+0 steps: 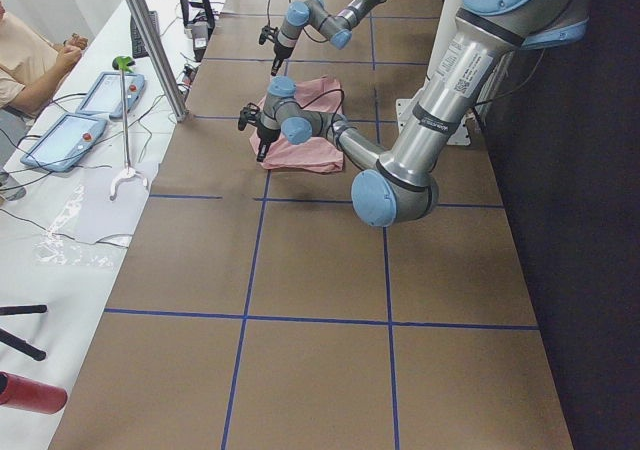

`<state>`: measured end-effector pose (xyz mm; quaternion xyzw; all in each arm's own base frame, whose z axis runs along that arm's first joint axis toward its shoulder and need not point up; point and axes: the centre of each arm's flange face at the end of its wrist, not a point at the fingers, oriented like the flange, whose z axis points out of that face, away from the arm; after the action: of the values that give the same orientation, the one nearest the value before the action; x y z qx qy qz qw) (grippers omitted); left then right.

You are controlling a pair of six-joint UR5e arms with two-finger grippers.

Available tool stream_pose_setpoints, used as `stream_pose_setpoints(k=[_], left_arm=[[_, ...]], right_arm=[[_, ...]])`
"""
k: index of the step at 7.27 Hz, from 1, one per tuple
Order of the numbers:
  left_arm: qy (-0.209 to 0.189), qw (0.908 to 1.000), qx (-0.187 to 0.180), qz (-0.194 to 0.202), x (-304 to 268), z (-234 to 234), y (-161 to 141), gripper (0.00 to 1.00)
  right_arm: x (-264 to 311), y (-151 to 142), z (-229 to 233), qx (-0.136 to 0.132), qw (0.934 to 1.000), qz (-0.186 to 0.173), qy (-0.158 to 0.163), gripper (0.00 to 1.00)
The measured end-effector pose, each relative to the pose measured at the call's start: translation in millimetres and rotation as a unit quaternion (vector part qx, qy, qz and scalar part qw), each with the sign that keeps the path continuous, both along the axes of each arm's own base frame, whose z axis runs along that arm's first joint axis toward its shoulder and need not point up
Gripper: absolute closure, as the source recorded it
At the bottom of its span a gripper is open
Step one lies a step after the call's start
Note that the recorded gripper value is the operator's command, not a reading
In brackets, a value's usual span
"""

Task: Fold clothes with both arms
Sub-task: 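Release the hem near the collar and raise both grippers, then lower the left gripper to the folded shirt's side edge while right hovers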

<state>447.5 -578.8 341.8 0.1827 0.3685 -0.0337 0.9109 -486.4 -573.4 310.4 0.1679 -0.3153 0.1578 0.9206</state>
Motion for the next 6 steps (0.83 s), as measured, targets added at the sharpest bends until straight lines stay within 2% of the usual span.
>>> stream_pose_setpoints(k=[2,4,5,6], left_arm=[[0.020,0.9991,0.034,0.013,-18.9,-14.6,19.5,0.00],[0.044,0.9974,0.053,0.024,-47.0,-19.7,64.5,0.00],[0.060,0.9969,0.043,0.028,-52.2,-16.3,99.9,0.24],[0.080,0.9963,0.014,0.026,-47.8,-13.0,136.6,0.32]], right_arm=[[16.7,-9.9,-7.8,0.013,0.9995,-0.028,-0.004,0.00],[48.0,-14.1,-11.0,0.026,0.9968,-0.074,-0.015,0.00],[59.0,-9.1,-12.1,0.033,0.9959,-0.082,-0.020,0.00],[64.9,-5.2,-13.4,0.036,0.9956,-0.084,-0.023,0.00]])
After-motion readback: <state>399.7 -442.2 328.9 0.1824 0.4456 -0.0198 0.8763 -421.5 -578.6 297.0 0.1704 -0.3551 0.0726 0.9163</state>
